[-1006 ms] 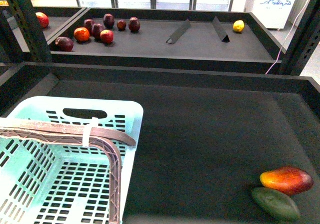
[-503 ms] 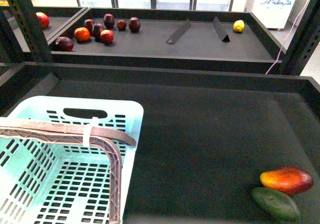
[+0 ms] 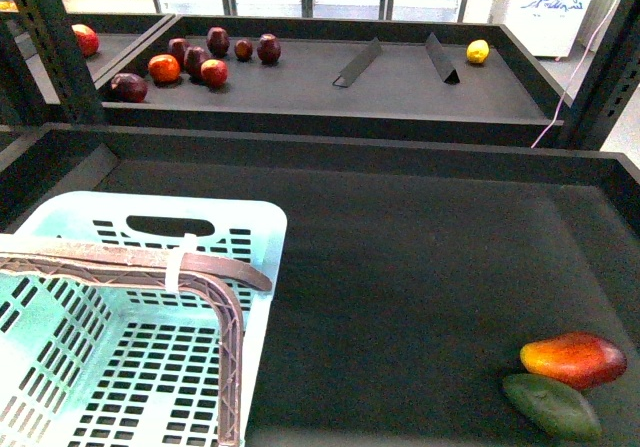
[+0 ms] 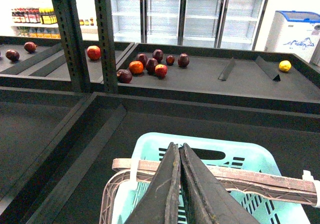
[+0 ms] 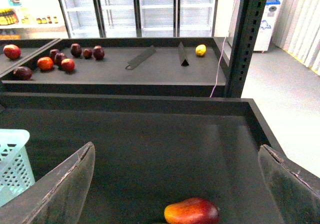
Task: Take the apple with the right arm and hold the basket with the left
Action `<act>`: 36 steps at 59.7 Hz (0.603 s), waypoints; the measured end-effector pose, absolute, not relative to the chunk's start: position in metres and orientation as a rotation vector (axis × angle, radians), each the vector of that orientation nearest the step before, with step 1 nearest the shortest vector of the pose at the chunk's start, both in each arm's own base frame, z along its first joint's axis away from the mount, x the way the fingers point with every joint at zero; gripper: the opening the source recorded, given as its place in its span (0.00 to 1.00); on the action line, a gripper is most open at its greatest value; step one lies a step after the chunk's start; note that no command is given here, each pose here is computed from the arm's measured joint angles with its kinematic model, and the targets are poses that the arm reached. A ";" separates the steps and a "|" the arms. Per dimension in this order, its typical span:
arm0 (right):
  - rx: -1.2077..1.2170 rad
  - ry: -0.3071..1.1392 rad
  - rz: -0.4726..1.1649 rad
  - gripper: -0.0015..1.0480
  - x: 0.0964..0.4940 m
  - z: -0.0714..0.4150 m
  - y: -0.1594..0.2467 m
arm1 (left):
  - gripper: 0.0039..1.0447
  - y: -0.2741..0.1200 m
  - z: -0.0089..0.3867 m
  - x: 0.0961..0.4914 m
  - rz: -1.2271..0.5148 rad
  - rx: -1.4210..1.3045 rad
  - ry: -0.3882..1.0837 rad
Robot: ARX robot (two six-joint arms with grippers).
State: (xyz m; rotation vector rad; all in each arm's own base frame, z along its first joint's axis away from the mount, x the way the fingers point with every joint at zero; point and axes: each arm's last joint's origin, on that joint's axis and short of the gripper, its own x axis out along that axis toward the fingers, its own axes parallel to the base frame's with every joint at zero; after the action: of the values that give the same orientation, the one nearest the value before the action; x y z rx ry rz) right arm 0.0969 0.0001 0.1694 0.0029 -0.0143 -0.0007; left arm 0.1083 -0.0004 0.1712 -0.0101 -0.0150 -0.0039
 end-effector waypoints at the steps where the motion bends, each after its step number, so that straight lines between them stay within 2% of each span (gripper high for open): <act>1: 0.003 -0.014 -0.001 0.92 0.097 0.169 0.000 | 0.02 0.000 0.171 0.107 -0.004 -0.011 -0.015; 4: 0.003 -0.014 -0.001 0.92 0.097 0.169 0.000 | 0.02 0.000 0.167 0.102 -0.004 -0.010 0.019; 32: 0.003 -0.014 0.000 0.92 0.097 0.169 0.000 | 0.02 0.000 0.168 0.097 -0.004 -0.010 -0.010; 36: 0.003 -0.014 -0.001 0.92 0.097 0.169 0.000 | 0.12 0.000 0.168 0.097 -0.004 -0.011 -0.010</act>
State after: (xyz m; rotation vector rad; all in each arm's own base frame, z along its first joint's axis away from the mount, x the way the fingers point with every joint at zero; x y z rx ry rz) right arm 0.0969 0.0001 0.1694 0.0025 -0.0143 -0.0007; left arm 0.0971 -0.0004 0.1684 -0.0105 -0.0105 -0.0039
